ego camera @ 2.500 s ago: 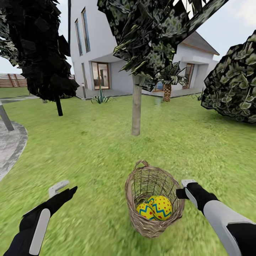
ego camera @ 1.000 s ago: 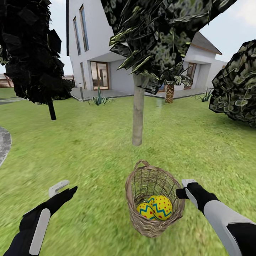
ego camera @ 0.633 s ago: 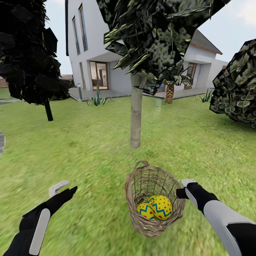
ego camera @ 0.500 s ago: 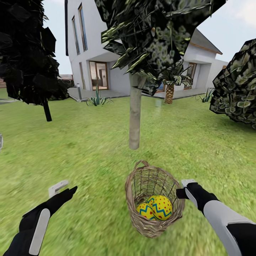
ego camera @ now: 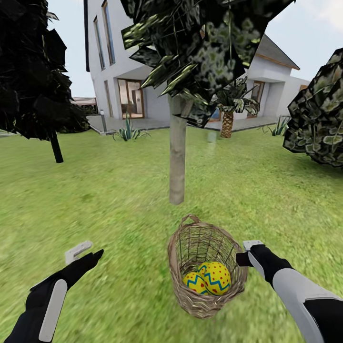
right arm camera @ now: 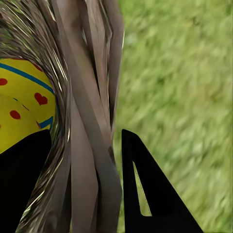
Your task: Take the three Easter eggs out of the wicker basket on the lawn in the garden, then place them on the lawn next to a single tree (choose any tree) so that all three eggs are next to the same tree and none are left in the basket.
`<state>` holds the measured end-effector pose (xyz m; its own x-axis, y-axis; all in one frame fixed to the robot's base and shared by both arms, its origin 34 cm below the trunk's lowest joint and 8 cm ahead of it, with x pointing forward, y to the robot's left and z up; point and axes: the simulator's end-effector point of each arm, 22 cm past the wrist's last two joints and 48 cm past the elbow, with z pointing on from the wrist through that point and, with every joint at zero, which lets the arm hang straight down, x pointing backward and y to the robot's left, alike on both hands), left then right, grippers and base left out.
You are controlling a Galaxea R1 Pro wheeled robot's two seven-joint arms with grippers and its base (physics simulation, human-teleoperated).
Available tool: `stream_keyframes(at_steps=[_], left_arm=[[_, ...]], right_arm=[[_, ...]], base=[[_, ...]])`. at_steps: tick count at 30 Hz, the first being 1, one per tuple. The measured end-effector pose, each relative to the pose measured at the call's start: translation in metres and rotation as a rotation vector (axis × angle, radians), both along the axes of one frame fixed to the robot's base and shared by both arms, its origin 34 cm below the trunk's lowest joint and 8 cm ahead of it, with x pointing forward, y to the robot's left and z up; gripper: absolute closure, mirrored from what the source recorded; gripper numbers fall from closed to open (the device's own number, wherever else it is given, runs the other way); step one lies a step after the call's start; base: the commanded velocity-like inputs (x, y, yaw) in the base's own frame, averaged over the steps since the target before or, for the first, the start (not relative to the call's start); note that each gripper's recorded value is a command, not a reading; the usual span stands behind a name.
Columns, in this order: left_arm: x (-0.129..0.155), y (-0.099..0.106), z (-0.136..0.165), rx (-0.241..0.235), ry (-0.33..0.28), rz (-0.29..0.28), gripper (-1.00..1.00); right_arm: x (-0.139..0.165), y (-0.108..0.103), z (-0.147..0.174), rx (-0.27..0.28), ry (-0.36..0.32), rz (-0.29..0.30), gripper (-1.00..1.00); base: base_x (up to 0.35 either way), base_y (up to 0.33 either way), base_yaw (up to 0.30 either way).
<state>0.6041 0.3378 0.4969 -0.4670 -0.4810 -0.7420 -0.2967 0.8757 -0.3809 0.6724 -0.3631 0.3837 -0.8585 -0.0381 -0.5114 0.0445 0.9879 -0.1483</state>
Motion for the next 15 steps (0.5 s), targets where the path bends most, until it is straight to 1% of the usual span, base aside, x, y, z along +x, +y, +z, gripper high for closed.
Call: stream_keyframes(at_steps=[6, 15], left_arm=[[-0.001, 0.001, -0.005, -0.001, 0.011, 0.000, -1.00], [-0.001, 0.001, -0.011, -0.001, 0.024, 0.001, -1.00]], right_arm=[[-0.001, 0.000, -0.006, -0.001, 0.010, 0.001, 1.00], [-0.003, 0.000, -0.014, 0.002, 0.022, -0.001, 1.00]], base=[[0.329, 0.004, 0.033], [0.330, 0.078, 0.061]])
